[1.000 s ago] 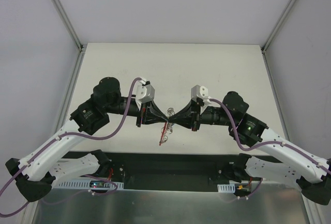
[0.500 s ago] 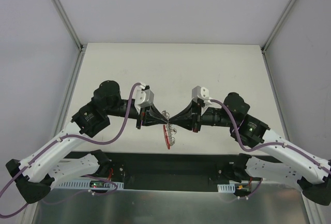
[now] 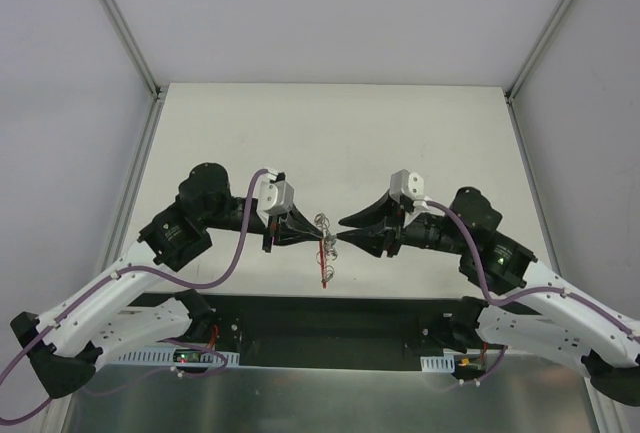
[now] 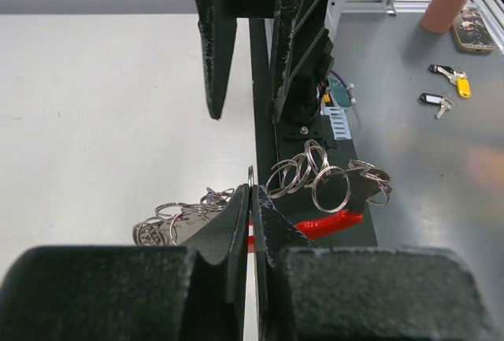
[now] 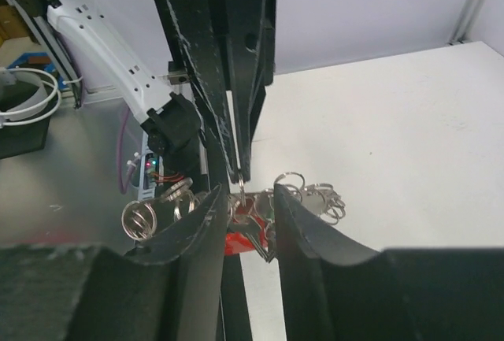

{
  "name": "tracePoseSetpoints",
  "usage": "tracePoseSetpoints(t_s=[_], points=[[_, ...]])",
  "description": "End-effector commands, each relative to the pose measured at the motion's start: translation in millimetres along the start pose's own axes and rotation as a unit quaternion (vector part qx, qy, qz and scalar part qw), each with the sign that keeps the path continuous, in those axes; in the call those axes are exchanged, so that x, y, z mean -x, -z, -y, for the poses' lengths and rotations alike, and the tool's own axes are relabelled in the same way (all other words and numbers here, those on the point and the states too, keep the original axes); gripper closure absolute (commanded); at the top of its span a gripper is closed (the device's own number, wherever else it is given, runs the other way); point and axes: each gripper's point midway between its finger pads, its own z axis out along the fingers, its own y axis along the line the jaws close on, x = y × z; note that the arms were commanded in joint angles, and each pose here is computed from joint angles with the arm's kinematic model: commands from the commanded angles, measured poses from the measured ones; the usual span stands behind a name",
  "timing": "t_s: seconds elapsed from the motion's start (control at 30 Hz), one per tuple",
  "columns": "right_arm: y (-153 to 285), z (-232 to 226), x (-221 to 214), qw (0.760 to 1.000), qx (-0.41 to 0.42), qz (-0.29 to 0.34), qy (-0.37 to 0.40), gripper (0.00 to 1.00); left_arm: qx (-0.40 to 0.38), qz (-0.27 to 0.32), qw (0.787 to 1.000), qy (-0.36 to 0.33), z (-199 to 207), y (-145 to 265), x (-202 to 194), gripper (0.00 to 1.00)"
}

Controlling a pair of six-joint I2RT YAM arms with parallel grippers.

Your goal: Remove the keys from the keyring

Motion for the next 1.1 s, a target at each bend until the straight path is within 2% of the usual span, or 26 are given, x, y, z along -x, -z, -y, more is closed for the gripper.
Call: tracePoseSetpoints(t_s=[0.0, 0.1, 0.13, 0.17, 0.3, 0.47, 0.53, 0.7, 1.07], points=[[14, 10, 5, 0.998, -0.044, 0.023, 0.029, 0.65, -0.004, 0.063, 0.993, -0.099, 3, 4, 29, 1.0], [20, 10, -1, 0.998, -0.051, 0.016, 0.026, 0.6, -0.004, 0.08, 0.988, -0.128, 1, 3, 34, 1.0], [22, 9, -2, 0.998, -0.051, 0.015, 0.027, 0.53, -0.005, 0.084, 0.988, -0.132, 0, 2, 36, 1.0], [23, 8, -4, 0.998, -0.048, 0.013, 0.027, 0.52, -0.008, 0.089, 0.986, -0.139, 0, 1, 40, 1.0], [32, 6, -12, 0.998, -0.05, 0.016, 0.041, 0.51, -0.024, 0.104, 0.982, -0.153, -3, -7, 55, 1.0], [41, 7, -20, 0.992, -0.052, 0.039, 0.104, 0.52, -0.028, 0.13, 0.979, -0.157, -8, -8, 74, 1.0], [41, 6, -12, 0.989, -0.054, 0.069, 0.123, 0.51, -0.032, 0.136, 0.977, -0.16, -9, -9, 80, 1.0], [43, 11, -5, 0.982, -0.071, 0.087, 0.154, 0.51, -0.039, 0.146, 0.977, -0.152, -8, -11, 88, 1.0], [23, 13, 6, 0.982, -0.057, 0.085, 0.158, 0.54, -0.041, 0.152, 0.975, -0.157, -10, -13, 90, 1.0]])
